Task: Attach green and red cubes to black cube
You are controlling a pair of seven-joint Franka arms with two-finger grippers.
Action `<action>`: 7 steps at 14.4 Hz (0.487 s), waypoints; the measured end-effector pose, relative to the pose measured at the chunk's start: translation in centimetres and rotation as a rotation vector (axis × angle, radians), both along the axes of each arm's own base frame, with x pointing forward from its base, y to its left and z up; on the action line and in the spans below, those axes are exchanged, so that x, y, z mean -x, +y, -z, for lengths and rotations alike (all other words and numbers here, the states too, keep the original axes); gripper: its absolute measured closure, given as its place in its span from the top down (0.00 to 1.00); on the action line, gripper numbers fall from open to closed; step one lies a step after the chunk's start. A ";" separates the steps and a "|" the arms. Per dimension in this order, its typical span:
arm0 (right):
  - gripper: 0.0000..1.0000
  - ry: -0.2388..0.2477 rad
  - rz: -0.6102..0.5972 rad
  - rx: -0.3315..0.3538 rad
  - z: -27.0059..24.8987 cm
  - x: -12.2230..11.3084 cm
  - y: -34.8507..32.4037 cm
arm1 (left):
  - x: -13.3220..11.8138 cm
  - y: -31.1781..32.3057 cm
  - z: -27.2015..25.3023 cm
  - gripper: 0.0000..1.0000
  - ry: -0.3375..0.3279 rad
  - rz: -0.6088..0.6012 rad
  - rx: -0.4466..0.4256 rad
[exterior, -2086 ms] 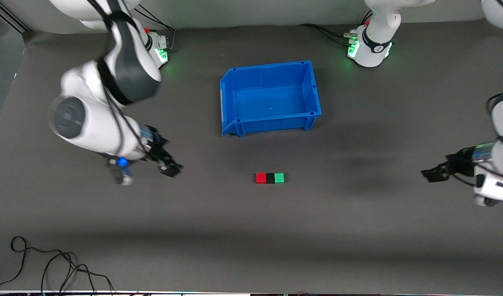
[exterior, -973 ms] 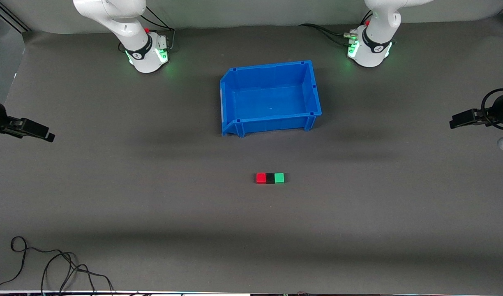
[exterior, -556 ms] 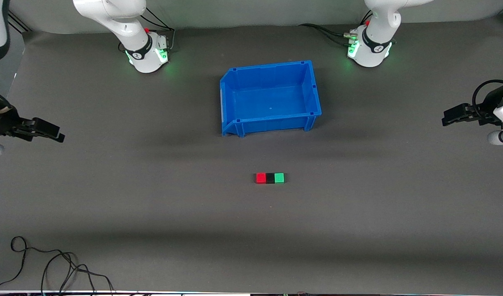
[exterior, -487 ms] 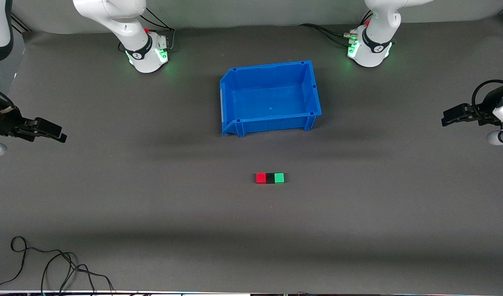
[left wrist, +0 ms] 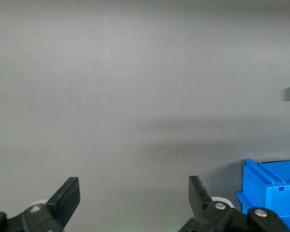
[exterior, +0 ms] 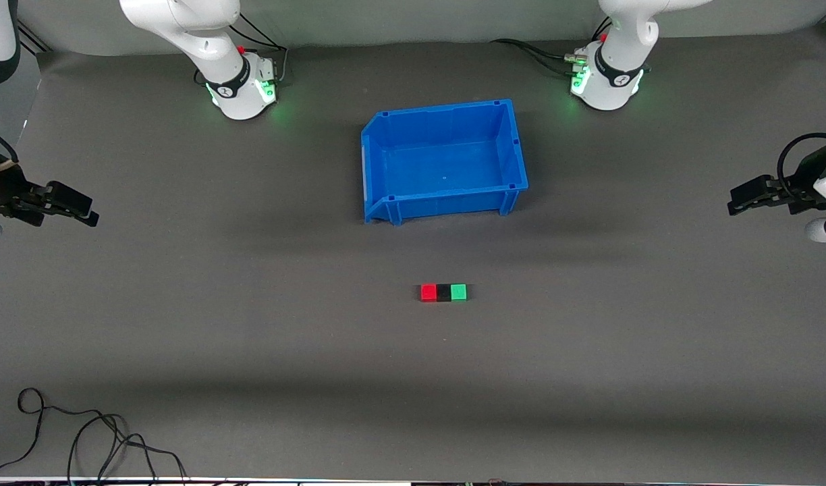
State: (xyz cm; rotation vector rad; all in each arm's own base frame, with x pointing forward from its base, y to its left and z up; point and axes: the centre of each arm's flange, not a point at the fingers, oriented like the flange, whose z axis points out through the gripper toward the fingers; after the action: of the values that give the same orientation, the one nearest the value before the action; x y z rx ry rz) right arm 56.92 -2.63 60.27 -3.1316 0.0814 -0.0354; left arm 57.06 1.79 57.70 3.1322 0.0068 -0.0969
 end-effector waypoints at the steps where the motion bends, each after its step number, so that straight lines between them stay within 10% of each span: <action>1: 1.00 0.000 -0.001 0.000 0.0 0.0 0.0 | 0.0 0.0 0.0 1.00 -0.001 -0.001 0.000; 7: 1.00 0.052 -0.003 -0.002 0.3 0.6 -0.1 | -0.2 0.4 -0.5 1.00 -0.020 -0.008 -0.001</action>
State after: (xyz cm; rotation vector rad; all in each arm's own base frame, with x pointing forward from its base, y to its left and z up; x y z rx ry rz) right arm 56.33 -2.68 59.96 -3.1305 0.0778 0.0460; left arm 57.22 2.18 58.20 3.1334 0.0195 -0.0661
